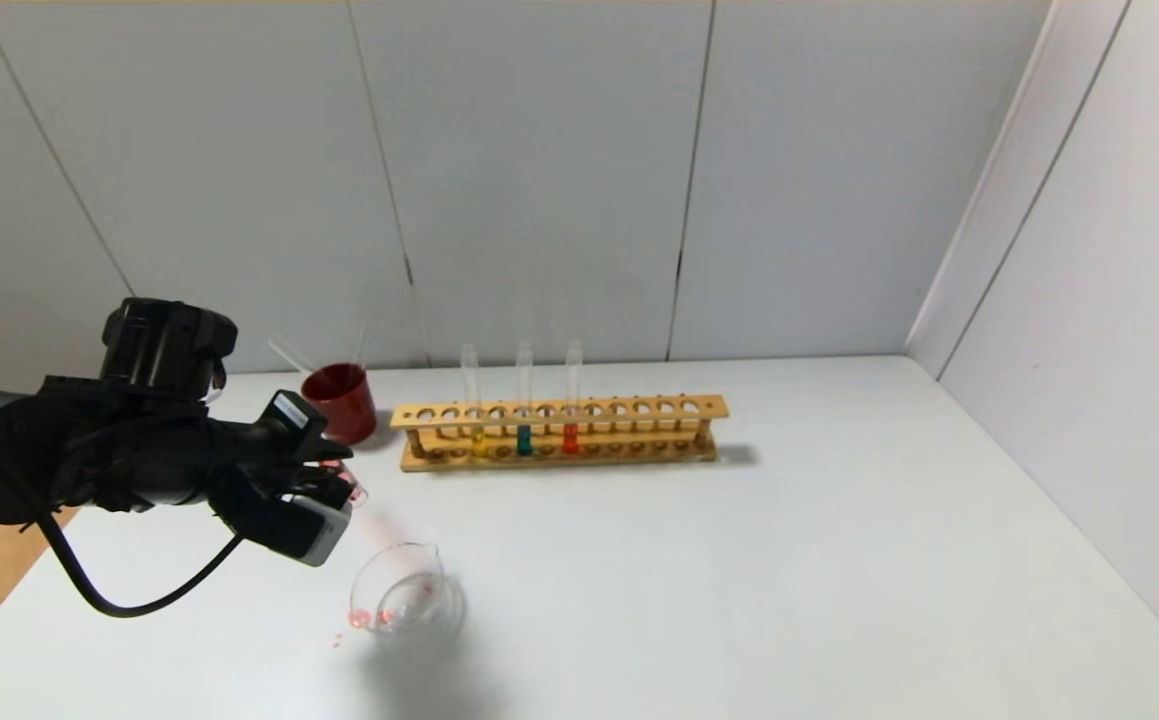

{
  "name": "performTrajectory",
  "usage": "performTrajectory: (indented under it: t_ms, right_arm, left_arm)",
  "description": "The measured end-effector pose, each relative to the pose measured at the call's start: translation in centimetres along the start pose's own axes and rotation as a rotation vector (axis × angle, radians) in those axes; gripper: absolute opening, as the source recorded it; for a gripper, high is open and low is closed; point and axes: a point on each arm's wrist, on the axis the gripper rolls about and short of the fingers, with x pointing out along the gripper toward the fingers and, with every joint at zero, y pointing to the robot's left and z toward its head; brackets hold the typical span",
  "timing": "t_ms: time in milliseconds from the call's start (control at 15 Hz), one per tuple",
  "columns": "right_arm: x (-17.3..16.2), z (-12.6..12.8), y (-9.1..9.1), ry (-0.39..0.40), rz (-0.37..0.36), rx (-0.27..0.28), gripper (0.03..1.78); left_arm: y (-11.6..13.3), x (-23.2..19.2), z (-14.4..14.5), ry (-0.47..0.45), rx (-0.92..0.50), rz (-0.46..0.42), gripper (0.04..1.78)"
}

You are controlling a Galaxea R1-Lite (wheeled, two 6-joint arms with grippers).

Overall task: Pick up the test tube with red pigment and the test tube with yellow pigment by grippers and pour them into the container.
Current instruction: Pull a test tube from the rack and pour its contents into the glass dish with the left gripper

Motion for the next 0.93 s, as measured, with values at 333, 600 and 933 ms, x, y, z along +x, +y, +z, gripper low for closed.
performTrajectory:
  t_ms: [333,600,933]
  right_arm:
    - [0.00,0.00,0.00,0.000,0.000,0.000,1.75]
    - [0.00,0.00,0.00,0.000,0.000,0.000,1.75]
    - [0.00,0.00,0.00,0.000,0.000,0.000,1.75]
  left_arm:
    - [-0.08,0.32,0.17,0.002,0.019,-0.013,0.30]
    - [-0.03,0.41,0.13,0.002,0.019,-0.013,0.30]
    - [0.00,0.43,0.13,0.010,0.022,-0.017,0.30]
